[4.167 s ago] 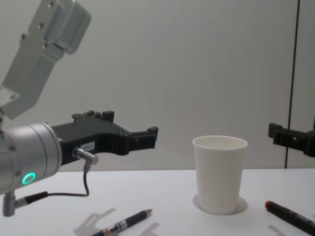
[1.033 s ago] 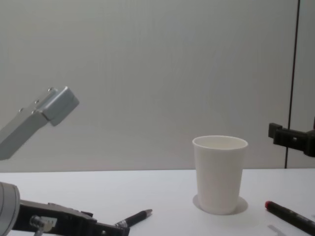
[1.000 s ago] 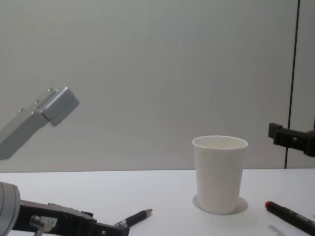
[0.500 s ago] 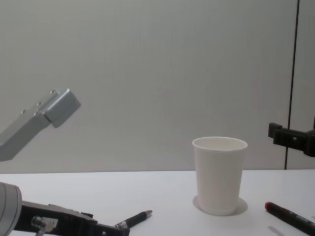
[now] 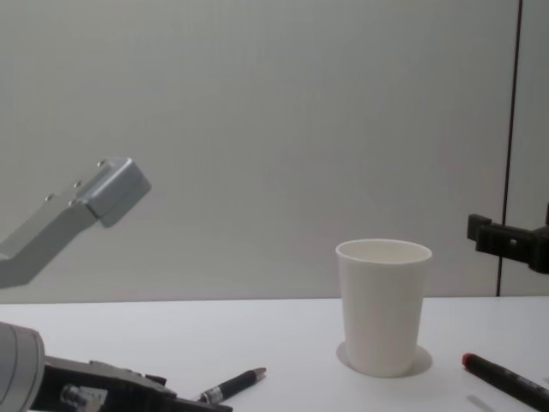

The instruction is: Place the pen into the pen holder.

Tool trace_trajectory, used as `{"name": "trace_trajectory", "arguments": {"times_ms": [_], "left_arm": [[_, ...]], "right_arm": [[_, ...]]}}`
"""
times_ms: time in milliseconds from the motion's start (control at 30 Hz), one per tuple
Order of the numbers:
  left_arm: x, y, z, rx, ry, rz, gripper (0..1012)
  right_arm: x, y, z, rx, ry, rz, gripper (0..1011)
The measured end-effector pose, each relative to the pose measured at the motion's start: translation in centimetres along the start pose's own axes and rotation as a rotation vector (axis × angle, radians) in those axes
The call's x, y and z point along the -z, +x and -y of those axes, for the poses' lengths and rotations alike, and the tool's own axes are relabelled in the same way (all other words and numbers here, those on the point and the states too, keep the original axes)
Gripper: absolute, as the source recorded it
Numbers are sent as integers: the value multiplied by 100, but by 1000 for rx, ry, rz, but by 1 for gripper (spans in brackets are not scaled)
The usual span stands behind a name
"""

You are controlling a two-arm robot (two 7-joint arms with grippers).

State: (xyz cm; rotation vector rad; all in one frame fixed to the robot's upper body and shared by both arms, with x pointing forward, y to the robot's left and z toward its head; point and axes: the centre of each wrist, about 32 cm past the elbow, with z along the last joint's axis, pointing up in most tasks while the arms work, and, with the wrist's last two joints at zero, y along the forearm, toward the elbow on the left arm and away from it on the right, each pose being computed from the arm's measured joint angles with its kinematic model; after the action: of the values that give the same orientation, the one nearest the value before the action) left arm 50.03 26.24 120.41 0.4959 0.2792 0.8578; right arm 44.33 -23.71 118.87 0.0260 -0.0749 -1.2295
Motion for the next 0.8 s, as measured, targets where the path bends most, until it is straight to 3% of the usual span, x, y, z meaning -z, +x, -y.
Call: {"name": "trace_trajectory", "arguments": {"times_ms": [400,800], "left_arm": [[10,-75,10,4,-6,9,1004],[13,-103,13,4,-10,12,1004]], "right_arm": [[0,0,0,0,0,0,1002],[0,0,0,0,0,0,1001]]}}
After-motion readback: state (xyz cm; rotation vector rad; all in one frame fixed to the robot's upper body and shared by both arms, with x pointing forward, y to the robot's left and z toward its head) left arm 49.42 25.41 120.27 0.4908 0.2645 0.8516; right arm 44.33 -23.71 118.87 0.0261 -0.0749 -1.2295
